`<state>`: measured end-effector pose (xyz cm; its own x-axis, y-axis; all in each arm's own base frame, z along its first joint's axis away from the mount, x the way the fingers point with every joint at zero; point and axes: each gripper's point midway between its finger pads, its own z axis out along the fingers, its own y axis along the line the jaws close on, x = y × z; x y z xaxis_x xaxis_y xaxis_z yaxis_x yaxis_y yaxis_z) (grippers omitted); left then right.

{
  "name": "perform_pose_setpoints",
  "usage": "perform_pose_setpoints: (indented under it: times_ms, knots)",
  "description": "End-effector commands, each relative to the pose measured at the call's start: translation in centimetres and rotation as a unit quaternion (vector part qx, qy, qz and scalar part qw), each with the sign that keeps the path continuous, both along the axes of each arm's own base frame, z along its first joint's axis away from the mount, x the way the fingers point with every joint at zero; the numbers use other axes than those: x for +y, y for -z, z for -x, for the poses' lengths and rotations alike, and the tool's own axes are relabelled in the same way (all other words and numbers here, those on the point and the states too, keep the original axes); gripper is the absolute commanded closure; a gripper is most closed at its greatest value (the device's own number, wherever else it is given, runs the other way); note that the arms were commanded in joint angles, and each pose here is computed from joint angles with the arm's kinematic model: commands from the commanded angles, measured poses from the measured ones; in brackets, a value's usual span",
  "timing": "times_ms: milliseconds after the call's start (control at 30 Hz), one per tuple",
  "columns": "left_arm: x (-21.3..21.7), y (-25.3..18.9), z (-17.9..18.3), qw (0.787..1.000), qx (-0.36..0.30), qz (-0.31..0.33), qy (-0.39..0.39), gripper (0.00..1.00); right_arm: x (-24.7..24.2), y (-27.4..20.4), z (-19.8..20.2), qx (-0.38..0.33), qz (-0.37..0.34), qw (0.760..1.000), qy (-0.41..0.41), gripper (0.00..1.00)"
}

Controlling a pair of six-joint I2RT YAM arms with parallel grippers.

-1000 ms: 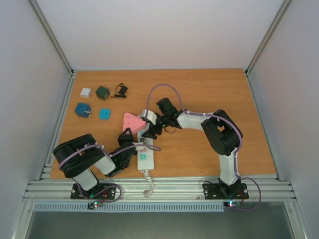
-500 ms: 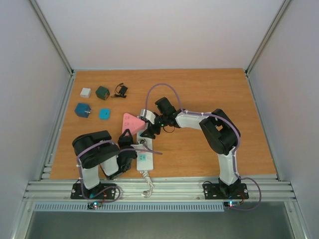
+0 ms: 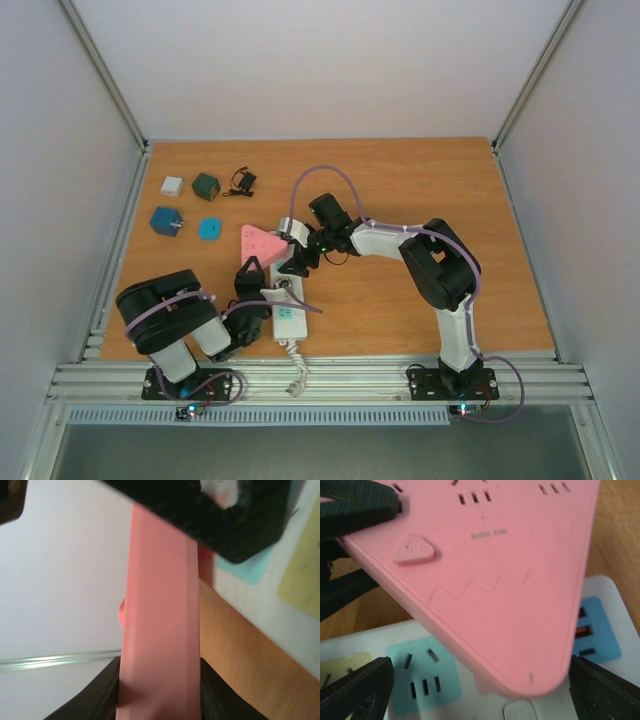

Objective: Pull the plug off the socket

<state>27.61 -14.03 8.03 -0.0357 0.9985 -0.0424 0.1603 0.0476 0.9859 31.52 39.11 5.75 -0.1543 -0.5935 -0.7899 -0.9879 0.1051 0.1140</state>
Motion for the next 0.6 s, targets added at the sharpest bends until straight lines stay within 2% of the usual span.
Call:
perform_pose_setpoints:
  times_ms: [0, 167, 367, 567]
  knots:
    - [1.3, -8.3, -0.5, 0.966, -0.122, 0.219, -0.065, 0.99, -3.4, 6.3, 2.4, 0.094, 0.101, 0.990, 0.032, 0.04]
    - [1.0, -7.5, -0.6, 0.963, -0.101, 0.240, -0.065, 0.99, -3.3, 6.2, 2.5, 0.097, 0.101, 0.990, 0.032, 0.04]
    - [1.5, -7.8, -0.5, 0.963, -0.123, 0.229, -0.071, 0.99, -3.3, 5.8, 2.4, 0.095, 0.098, 0.990, 0.033, 0.04]
    - [1.1, -7.7, -0.7, 0.966, -0.091, 0.234, -0.066, 0.99, -2.9, 3.0, 2.5, 0.085, 0.060, 0.994, 0.031, 0.04]
